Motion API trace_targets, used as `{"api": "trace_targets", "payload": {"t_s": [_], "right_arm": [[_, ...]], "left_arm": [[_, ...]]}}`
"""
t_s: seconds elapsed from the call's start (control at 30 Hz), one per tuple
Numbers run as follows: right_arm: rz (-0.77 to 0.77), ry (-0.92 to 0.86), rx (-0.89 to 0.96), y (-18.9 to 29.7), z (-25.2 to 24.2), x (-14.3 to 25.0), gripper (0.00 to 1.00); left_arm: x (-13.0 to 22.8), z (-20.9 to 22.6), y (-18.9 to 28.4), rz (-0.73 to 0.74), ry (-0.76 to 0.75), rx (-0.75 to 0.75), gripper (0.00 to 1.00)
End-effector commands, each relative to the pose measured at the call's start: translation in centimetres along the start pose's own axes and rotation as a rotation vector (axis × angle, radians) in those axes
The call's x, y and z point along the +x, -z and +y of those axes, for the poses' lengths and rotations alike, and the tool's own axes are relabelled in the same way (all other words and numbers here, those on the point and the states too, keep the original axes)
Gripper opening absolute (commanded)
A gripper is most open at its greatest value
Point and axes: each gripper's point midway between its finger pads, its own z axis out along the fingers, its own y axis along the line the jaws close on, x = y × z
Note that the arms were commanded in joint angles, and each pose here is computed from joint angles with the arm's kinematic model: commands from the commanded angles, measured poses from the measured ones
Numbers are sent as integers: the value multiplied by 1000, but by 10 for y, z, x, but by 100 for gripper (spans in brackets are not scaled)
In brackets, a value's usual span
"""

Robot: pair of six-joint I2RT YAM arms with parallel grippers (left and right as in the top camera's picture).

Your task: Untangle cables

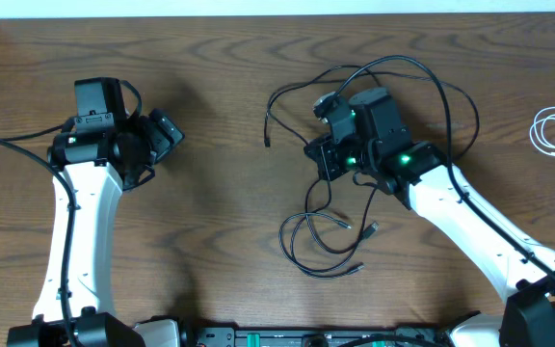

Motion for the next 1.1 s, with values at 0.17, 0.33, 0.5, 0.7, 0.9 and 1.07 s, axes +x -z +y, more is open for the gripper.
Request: {"api": "trace_targets", "payload": {"t_s": [0.17,0.33,0.5,0.7,0.9,1.07], "right_arm": [[90,-120,-237,3,44,15,1],[122,-62,-358,11,60,21,1],[110,2,-388,13,65,21,1],[111,57,-423,15,71,24,1],[162,170,-469,11,93,44,1],[228,235,-414,-2,112,68,1]], "left_arm": [[-17,-25,3,-52,39,118,98],[-15,-23,2,-42,41,112,98],[6,-8,0,43,57,46,98],[9,-6,1,53,59,39,98],[9,-6,1,54,59,38,98],[9,-6,1,54,59,38,98]]}}
